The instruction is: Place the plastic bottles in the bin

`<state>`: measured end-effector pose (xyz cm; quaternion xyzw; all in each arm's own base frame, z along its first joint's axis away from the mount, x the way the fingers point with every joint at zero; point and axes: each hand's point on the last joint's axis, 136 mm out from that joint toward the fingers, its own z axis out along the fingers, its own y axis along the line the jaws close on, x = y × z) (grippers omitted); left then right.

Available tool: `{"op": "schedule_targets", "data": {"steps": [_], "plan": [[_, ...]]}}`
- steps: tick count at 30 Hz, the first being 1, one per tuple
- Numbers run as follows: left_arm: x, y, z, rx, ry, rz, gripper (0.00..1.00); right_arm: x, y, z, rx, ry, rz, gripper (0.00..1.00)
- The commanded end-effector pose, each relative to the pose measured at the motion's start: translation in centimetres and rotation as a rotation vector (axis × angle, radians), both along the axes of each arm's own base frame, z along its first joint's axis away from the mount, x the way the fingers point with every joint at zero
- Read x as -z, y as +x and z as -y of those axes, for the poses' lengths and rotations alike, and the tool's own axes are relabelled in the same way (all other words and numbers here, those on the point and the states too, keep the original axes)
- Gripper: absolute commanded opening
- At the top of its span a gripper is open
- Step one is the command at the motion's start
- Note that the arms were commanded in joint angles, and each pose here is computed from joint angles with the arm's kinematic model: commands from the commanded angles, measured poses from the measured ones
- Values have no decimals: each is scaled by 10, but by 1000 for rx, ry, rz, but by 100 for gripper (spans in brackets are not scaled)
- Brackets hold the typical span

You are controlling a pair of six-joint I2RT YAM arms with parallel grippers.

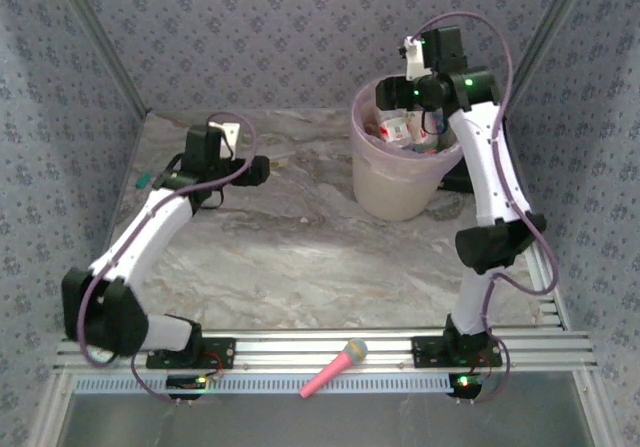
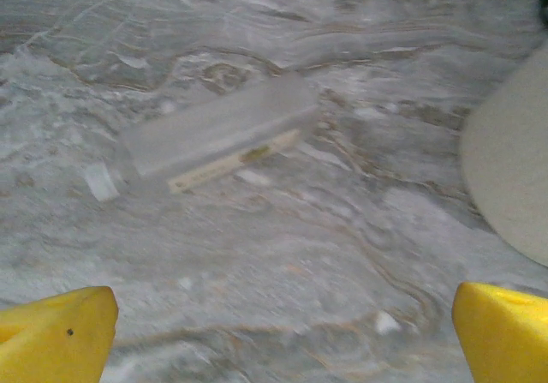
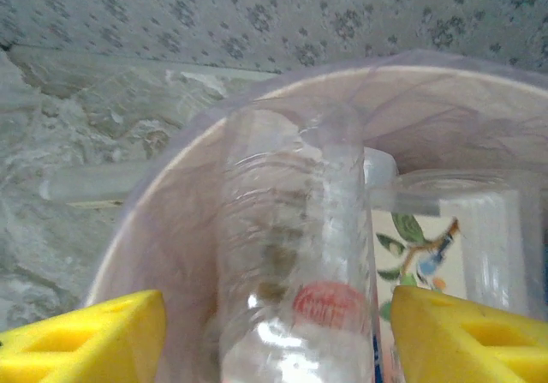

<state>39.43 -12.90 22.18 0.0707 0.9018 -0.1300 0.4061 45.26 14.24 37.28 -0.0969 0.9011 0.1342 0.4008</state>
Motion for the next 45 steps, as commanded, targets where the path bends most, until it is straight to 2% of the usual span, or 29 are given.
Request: {"op": "schedule_targets", "data": {"steps": [1,5,11,16,23,30,35,45], "plan": [[13,33,-9,92,89,-26,100,-37,-37,2,-53,57,77,73],[45,75,-14,174,75,-114,100,-35,-63,7,-77,123,73,73],[69,103,-6,336,26,-192,100,-25,-94,24,-55,146,49,73],[95,105,-4,403,6,-310,100,-5,-112,41,-8,139,3,73],[120,109,-16,371,81,-368,100,2,-119,50,20,147,-7,73],[140,89,-4,407,198,-426,100,4,-117,50,19,154,-4,73],[142,81,6,419,295,-419,100,3,-118,50,20,153,-8,73],[106,122,2,243,345,-222,100,8,-115,52,27,146,-18,73]]}}
